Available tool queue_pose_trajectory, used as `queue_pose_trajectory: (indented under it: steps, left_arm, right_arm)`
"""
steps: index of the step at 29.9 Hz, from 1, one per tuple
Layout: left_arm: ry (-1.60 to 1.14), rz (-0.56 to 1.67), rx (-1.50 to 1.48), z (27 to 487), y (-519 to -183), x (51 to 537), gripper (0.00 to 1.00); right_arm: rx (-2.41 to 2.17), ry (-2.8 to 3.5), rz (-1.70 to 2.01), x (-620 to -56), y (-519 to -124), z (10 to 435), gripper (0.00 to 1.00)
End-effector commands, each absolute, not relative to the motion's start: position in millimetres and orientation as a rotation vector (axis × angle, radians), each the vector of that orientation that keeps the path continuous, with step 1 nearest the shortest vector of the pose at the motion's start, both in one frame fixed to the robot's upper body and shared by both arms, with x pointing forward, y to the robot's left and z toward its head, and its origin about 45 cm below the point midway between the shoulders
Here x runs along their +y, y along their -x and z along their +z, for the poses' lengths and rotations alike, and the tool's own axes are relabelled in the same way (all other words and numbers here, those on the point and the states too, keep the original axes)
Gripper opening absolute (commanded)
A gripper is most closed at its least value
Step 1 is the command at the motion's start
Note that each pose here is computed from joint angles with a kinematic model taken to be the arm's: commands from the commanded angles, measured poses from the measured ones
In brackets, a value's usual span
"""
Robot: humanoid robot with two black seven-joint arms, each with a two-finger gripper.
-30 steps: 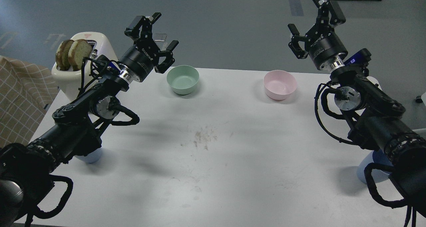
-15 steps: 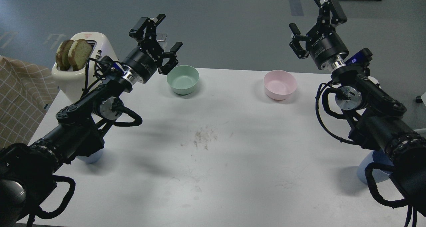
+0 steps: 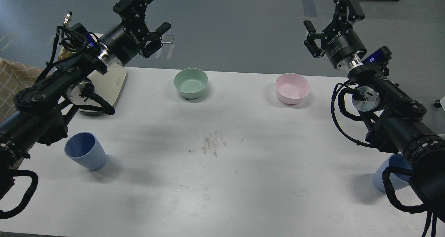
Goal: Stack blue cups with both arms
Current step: 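Reach the left gripper down to the blue cup nearest it and grasp it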
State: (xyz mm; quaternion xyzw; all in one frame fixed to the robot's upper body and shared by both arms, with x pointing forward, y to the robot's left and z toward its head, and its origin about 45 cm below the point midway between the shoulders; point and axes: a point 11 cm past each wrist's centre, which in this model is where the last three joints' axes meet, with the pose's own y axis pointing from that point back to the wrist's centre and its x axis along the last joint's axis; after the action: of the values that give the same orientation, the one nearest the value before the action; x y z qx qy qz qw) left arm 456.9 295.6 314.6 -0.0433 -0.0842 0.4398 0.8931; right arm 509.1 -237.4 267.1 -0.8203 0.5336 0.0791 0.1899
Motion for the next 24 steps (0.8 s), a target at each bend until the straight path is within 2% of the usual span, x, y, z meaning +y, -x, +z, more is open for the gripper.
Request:
queue_pose_trajectory:
  steps: [1,12,19,24]
  left_arm:
    - [-0.099,0.826,-0.382,343.3,-435.5,314.8,0.97]
    - [-0.691,0.519,-0.86,380.8,-361.0,357.1,0.97]
    - [-1.209,0.302,-0.83,337.1,-304.4,442.3,0.97]
    - [-1.271,0.254,-0.744,304.2,-281.1,462.1,0.97]
  right_arm:
    - [1.505,2.305,0.22,-240.2,-508.8,266.9,1.0]
    - [1.506,2.301,0.214,-243.5,-508.9,268.9,1.0]
    - [1.508,2.301,0.215,-244.3,-508.3,267.8,1.0]
    - [1.511,2.301,0.22,-244.9,-507.5,265.4,1.0]
